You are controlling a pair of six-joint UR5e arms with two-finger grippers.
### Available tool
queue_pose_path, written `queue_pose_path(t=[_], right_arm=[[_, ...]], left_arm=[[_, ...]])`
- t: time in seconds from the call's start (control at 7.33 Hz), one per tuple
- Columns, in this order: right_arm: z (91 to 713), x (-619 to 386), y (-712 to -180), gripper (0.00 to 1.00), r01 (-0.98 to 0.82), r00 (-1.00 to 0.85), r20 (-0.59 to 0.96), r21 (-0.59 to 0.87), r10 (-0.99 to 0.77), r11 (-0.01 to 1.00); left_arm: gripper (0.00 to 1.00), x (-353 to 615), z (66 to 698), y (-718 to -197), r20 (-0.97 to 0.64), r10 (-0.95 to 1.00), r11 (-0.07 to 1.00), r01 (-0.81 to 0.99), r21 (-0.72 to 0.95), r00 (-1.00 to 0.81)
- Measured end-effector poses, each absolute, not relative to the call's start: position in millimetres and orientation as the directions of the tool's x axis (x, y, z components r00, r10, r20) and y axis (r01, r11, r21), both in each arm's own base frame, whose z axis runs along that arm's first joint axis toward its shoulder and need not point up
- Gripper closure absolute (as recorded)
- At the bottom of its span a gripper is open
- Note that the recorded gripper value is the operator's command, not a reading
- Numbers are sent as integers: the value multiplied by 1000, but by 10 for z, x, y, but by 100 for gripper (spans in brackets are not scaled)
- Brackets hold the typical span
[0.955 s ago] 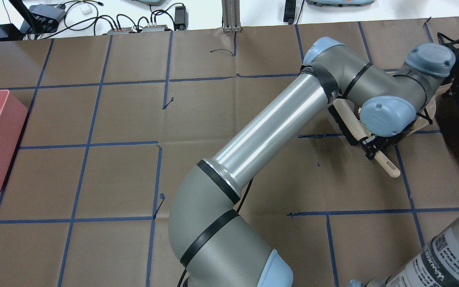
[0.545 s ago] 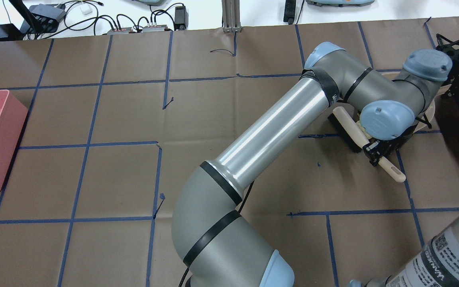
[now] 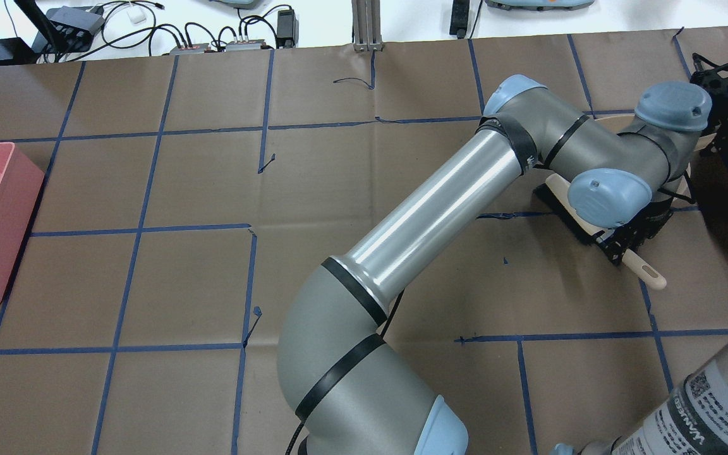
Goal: Sweep and dump trash in nearest bin
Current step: 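Push the remaining bread into the dustpan with the brush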
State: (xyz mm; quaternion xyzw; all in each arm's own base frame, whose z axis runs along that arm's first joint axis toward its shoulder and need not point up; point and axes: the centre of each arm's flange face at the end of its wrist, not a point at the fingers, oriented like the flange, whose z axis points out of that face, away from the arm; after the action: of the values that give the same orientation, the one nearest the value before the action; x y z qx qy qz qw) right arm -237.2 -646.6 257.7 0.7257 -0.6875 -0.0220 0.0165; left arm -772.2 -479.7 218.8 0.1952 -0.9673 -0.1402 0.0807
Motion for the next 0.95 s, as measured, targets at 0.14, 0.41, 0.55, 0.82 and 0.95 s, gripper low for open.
queue_pose_path(t=[0.14, 0.41, 0.55, 0.82, 0.95], right_arm=[[2578, -2368, -6462, 100, -997, 54, -10, 53, -999, -54], [2579, -2353, -6456, 100, -998, 50, -10, 41, -999, -51], [2578, -2347, -6454, 100, -998, 46, -11, 35, -999, -46], [2581, -2343, -6453, 100, -999, 43, -11, 31, -999, -44], [2583, -2343, -6454, 100, -999, 43, -11, 31, -999, -43]], left_arm=[[100, -7776, 2236, -4831, 165, -395, 895, -338, 292, -904], [100, -7895, 2406, -4886, 322, -374, 915, -292, 277, -870], [100, -7962, 2498, -4894, 410, -358, 924, -254, 287, -839], [100, -8053, 2593, -4872, 527, -331, 932, -182, 315, -783], [100, -8043, 2613, -4885, 530, -333, 932, -187, 310, -780]])
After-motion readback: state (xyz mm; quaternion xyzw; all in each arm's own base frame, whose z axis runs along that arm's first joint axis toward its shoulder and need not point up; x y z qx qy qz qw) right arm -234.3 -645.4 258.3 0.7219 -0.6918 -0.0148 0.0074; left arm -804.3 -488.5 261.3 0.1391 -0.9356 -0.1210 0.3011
